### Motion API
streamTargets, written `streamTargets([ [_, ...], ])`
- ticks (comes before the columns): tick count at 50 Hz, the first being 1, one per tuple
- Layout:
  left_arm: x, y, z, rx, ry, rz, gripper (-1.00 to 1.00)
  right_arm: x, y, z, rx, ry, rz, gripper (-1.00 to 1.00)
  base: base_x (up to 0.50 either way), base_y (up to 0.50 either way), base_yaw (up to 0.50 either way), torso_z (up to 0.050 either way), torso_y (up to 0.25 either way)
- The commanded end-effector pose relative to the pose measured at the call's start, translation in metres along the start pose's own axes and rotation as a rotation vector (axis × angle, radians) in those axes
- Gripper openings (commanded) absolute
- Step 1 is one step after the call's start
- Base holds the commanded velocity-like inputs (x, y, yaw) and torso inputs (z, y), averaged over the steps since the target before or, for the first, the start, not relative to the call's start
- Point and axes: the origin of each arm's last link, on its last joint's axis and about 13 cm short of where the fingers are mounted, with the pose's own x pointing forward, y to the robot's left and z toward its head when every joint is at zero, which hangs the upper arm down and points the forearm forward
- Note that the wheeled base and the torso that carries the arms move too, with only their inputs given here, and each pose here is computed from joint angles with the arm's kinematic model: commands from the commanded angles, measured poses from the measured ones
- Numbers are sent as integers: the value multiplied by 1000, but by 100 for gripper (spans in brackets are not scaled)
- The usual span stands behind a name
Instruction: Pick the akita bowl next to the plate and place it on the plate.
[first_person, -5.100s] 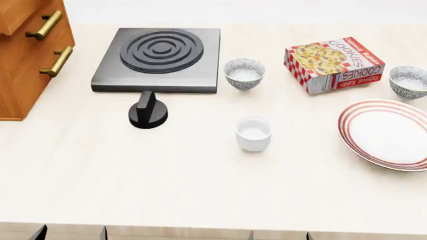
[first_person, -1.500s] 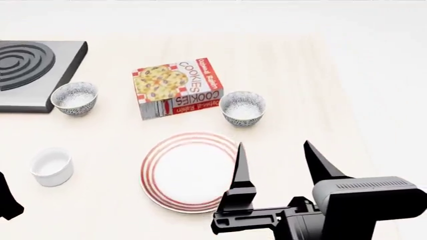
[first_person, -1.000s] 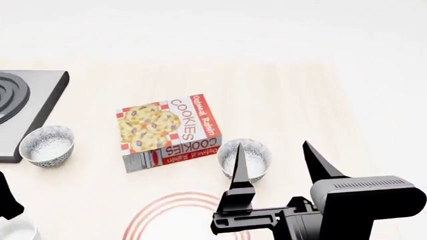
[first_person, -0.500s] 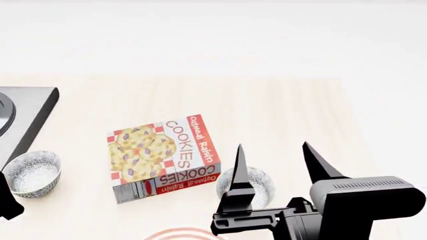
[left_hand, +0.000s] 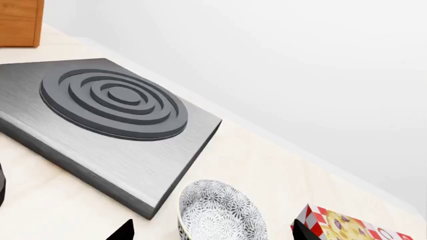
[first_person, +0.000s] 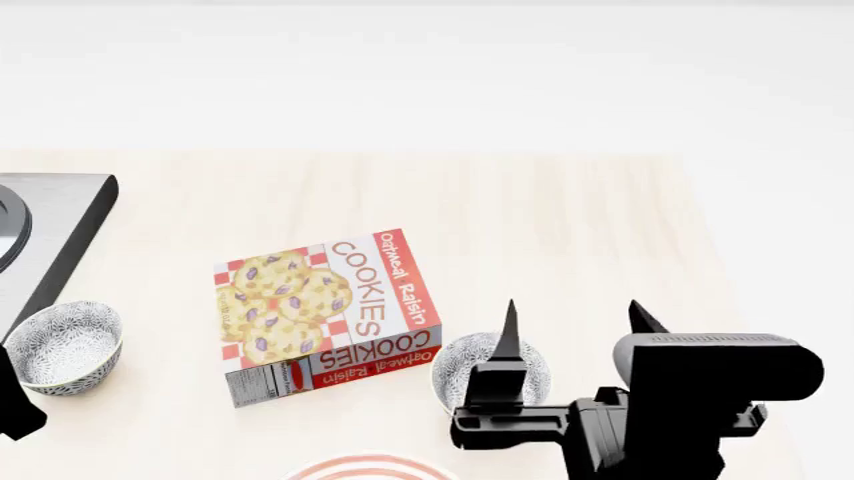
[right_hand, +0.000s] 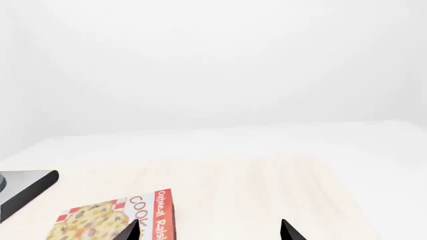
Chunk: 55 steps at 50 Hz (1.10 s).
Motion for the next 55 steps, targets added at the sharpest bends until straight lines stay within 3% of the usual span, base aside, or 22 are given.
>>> streamTargets([
  [1,0,0,1,-6,2,4,100,18,-8,4,3,147,-51,100,0,0,0,0,0],
  [3,0,0,1,-5,2,5,100,23,-8,5,-32,141,-67,100,0,0,0,0,0],
  [31,1,0,0,1,-1,6,100,96,-20,15,-63,517,-81,100,0,0,0,0,0],
  [36,0,-1,2,3,-2,4,100,110,-23,15,-64,501,-60,100,0,0,0,0,0],
  [38,1,0,1,3,-3,5,100,116,-26,16,-13,509,-81,100,0,0,0,0,0],
  [43,0,0,0,1,-4,6,100,124,-26,16,-70,524,-69,100,0,0,0,0,0],
  [55,1,1,0,-4,-3,8,100,137,-25,11,-37,614,-58,100,0,0,0,0,0],
])
